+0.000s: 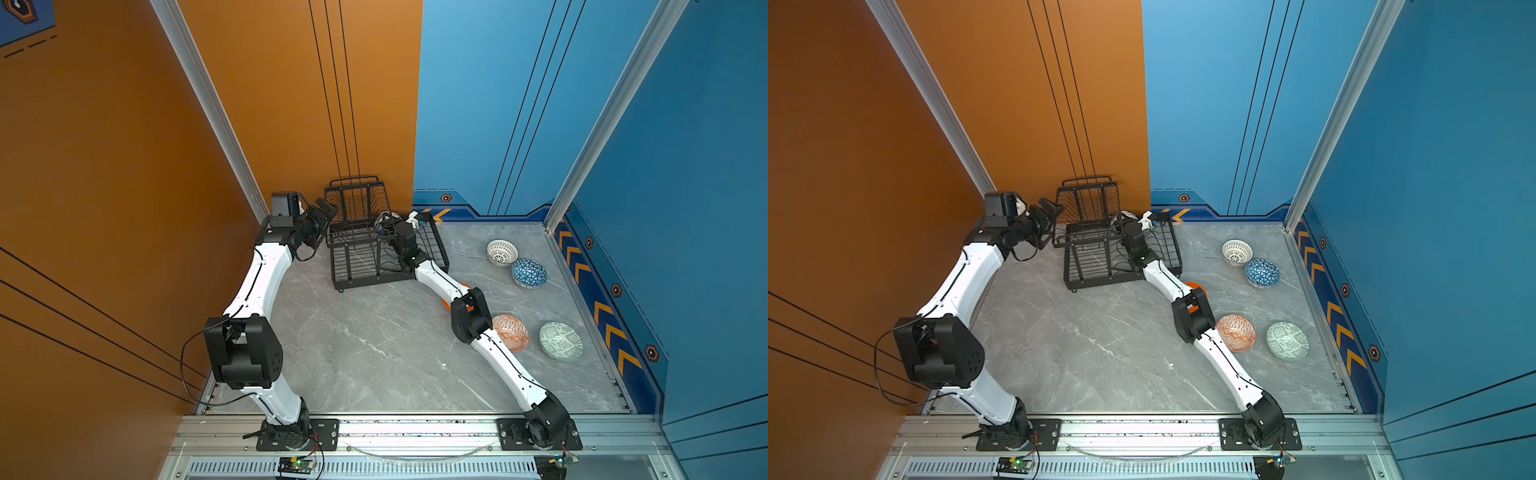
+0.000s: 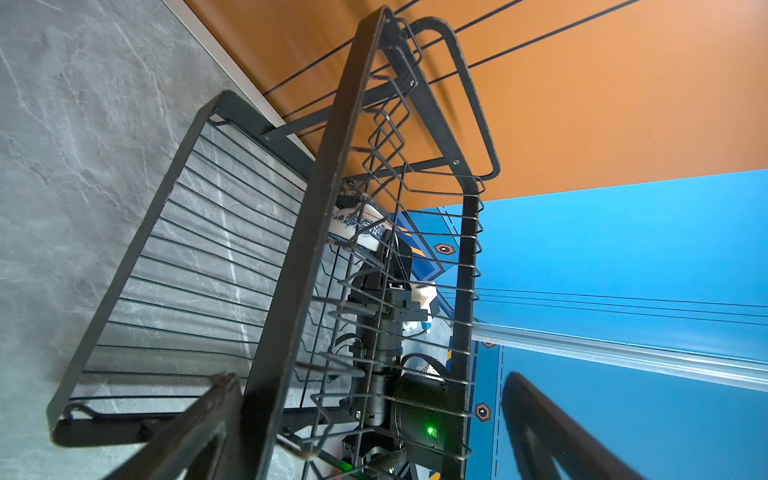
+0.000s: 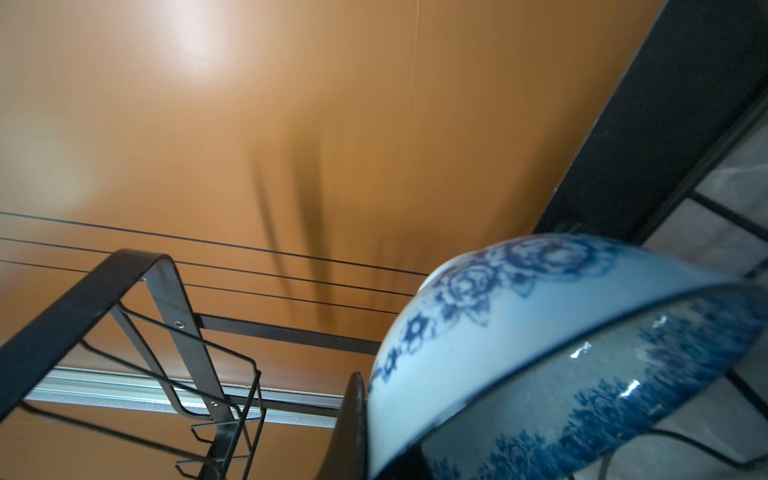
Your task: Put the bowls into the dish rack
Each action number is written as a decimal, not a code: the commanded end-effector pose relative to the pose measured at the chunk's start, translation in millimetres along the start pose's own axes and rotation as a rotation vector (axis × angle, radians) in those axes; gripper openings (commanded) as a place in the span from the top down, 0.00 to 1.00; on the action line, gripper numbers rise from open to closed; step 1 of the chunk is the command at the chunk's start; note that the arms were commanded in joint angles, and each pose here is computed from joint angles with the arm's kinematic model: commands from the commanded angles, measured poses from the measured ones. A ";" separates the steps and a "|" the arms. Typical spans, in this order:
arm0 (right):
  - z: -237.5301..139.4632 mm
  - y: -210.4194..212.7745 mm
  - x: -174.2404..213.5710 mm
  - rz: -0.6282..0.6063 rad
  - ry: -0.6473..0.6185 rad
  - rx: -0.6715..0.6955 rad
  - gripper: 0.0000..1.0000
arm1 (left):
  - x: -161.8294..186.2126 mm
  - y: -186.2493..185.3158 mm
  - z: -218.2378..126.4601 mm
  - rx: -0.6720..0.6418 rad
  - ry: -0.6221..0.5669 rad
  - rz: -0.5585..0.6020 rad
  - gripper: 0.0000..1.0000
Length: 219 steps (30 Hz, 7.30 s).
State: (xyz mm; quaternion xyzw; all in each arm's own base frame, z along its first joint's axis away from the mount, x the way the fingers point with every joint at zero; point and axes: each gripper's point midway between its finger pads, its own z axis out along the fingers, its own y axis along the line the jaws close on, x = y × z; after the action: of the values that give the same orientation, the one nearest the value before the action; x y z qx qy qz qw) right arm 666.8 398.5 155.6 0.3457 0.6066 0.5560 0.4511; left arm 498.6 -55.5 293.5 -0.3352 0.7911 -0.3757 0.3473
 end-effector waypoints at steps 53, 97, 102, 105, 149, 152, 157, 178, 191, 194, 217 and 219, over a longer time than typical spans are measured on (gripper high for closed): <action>-1.9 0.2 8.0 0.032 -0.006 -0.088 1.00 | 9.0 -23.8 -25.5 0.090 0.091 0.020 0.02; -9.3 -41.1 54.9 0.004 0.068 0.022 1.00 | 7.7 -20.4 -24.9 0.080 0.122 0.034 0.02; -11.4 -57.1 59.8 -0.005 0.059 0.064 1.00 | 6.1 -17.4 -28.4 0.081 0.120 0.031 0.02; -12.3 -64.8 60.7 -0.005 0.050 0.082 1.00 | 4.0 -13.9 -31.3 0.077 0.114 0.026 0.02; -1.6 59.9 -21.6 -0.076 0.069 -0.118 0.13 | 24.6 -46.3 -24.0 0.127 0.101 0.066 0.02; -2.8 68.0 -32.1 -0.086 0.075 -0.118 0.00 | 27.2 -44.2 -24.0 0.129 0.092 0.061 0.02; -7.3 76.4 -52.8 -0.105 0.073 -0.077 0.00 | 29.3 -41.4 -23.2 0.134 0.069 0.052 0.02; -25.8 111.1 -88.1 -0.184 0.197 -0.011 0.00 | 41.6 -43.0 -22.8 0.134 0.061 0.083 0.02; -115.6 77.5 -188.4 -0.647 0.265 0.505 0.00 | 40.2 -37.6 -26.7 0.144 0.051 0.076 0.02; -136.8 56.1 -196.5 -0.765 0.311 0.634 0.00 | 41.8 -33.6 -28.0 0.139 0.052 0.071 0.02; -179.9 -62.0 -174.0 -0.872 0.594 0.954 0.27 | 49.6 -2.5 -40.7 0.074 0.065 0.042 0.02; -181.2 -70.6 -175.9 -0.871 0.600 0.972 0.31 | 50.1 -0.9 -41.1 0.070 0.066 0.042 0.02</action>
State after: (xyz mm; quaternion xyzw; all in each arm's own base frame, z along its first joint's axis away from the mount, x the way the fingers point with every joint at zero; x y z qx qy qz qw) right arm 572.4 174.2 132.9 0.0701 0.9562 0.0946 0.2678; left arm 452.2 -83.0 311.4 -0.2843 0.7838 -0.4125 0.3669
